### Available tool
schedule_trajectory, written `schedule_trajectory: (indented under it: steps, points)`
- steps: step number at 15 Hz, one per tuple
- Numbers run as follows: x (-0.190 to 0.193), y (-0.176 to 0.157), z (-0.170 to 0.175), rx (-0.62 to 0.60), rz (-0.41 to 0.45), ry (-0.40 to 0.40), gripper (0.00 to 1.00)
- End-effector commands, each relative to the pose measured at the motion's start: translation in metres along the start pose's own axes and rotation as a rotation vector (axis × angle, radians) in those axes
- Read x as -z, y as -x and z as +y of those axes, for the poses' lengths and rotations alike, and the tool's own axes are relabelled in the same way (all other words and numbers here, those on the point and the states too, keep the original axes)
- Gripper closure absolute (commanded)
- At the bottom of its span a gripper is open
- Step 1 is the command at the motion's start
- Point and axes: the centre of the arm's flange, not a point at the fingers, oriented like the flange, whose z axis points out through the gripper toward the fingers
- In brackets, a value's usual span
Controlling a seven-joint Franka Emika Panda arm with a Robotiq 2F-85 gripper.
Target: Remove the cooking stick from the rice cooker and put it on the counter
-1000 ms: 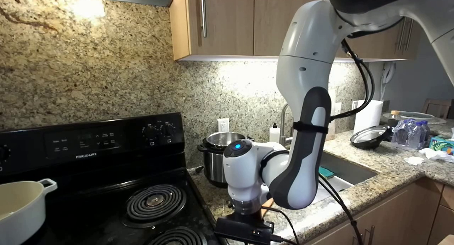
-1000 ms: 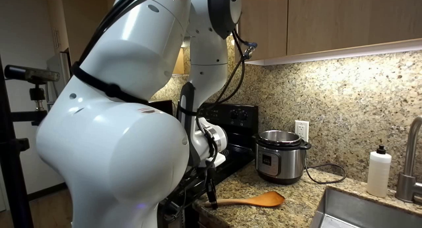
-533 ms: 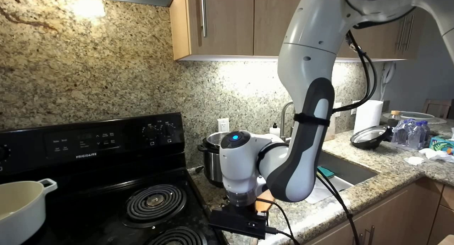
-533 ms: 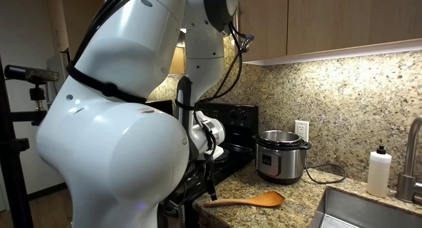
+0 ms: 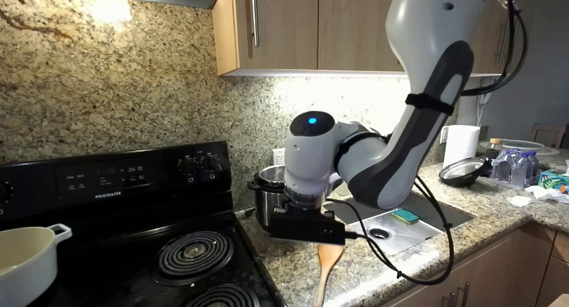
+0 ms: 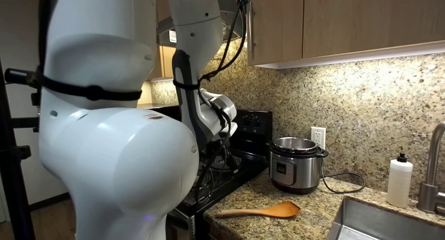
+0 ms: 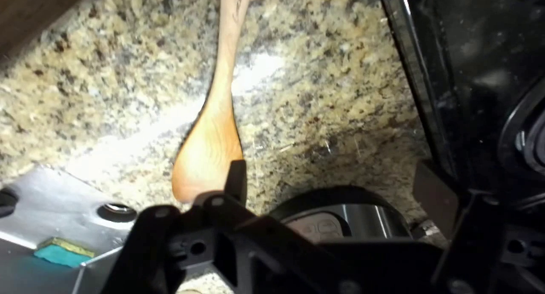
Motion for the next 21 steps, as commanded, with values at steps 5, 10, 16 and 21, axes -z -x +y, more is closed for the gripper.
schedule_trajectory:
  steps: [5,10,16,21]
  points:
    - [0.093,-0.047,0.045,0.306,0.053,-0.269,0.00]
    - [0.112,-0.065,0.066,0.523,-0.054,-0.354,0.00]
    - [0.079,-0.043,0.063,0.709,-0.188,-0.210,0.00]
    - [0.035,-0.032,0.058,0.841,-0.195,-0.041,0.00]
